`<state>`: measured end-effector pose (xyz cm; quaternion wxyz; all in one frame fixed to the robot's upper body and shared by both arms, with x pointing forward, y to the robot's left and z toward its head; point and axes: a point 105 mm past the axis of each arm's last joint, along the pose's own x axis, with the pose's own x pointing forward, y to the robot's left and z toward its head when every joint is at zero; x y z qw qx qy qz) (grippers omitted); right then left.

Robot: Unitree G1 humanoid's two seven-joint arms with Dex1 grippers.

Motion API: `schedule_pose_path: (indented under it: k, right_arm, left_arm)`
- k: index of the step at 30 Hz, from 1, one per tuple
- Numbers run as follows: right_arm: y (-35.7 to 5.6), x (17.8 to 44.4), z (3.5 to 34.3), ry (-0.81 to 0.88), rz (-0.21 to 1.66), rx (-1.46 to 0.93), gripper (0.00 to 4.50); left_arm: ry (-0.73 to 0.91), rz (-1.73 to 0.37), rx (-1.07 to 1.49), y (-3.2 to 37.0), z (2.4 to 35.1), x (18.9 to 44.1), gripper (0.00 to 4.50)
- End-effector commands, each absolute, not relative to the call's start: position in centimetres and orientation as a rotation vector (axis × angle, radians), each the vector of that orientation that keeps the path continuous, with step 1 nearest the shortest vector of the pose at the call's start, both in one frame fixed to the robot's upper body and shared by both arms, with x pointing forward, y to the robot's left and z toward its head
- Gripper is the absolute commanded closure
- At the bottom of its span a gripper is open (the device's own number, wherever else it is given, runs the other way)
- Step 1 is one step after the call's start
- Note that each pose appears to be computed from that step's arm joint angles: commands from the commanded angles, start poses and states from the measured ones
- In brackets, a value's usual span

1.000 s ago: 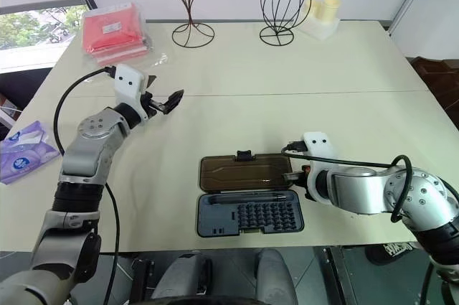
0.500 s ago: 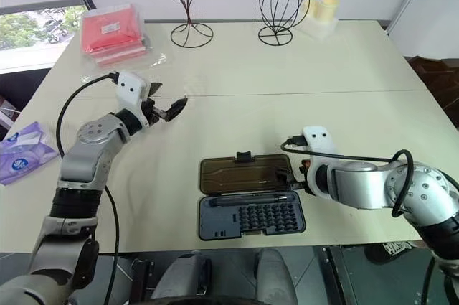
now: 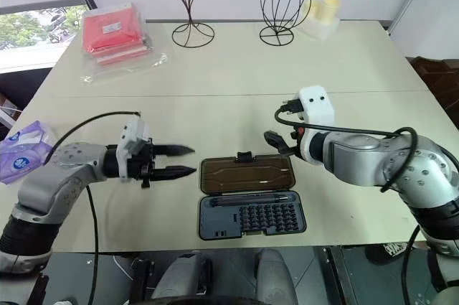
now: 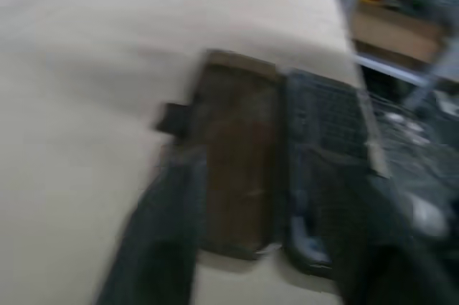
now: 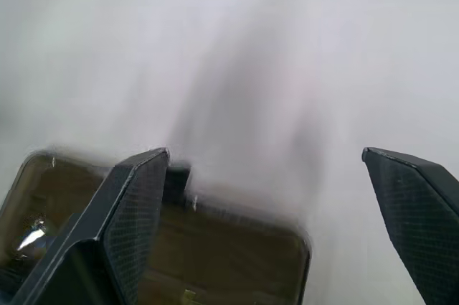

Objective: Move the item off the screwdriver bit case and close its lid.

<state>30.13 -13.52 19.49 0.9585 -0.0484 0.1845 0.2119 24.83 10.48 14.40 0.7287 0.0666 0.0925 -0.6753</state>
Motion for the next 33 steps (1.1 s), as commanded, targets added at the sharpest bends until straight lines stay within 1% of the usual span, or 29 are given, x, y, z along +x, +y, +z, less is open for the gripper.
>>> schedule_pose_path:
  k: [1,2,8,15,19,22,25,29,33]
  right_arm:
    - [-13.3,30.1,20.1,0.292,0.491,-0.153,0.0]
    - [-13.2,30.0,19.6,0.301,0.52,-0.184,0.0]
    - [-13.1,29.6,17.6,0.323,0.625,-0.313,0.0]
    - [-13.4,30.6,17.5,0.31,0.69,-0.416,0.0]
    - [-12.9,31.2,18.0,0.302,0.787,-0.519,0.0]
    - [-12.5,31.6,18.5,0.293,0.877,-0.583,0.0]
    - [-12.7,32.1,18.2,0.316,0.928,-0.604,0.0]
    - [-12.9,32.6,16.9,0.361,1.002,-0.615,0.0]
    - [-13.3,33.3,15.0,0.401,1.027,-0.651,0.0]
  left_arm:
    - [0.188,-1.645,0.172,9.4,14.4,22.7,4.31]
    - [0.19,-1.674,0.183,9.1,14.1,22.3,4.41]
    - [0.222,-1.777,0.24,8.2,11.6,21.3,4.41]
    - [0.245,-1.778,0.296,8.0,8.3,21.4,4.41]
    - [0.253,-1.744,0.323,8.1,6.6,21.8,4.41]
    - [0.248,-1.719,0.331,8.1,6.0,22.2,4.41]
    - [0.243,-1.701,0.33,8.0,5.6,22.5,4.41]
    - [0.242,-1.685,0.327,7.9,5.2,22.5,4.41]
    - [0.236,-1.673,0.326,7.8,5.2,22.5,4.41]
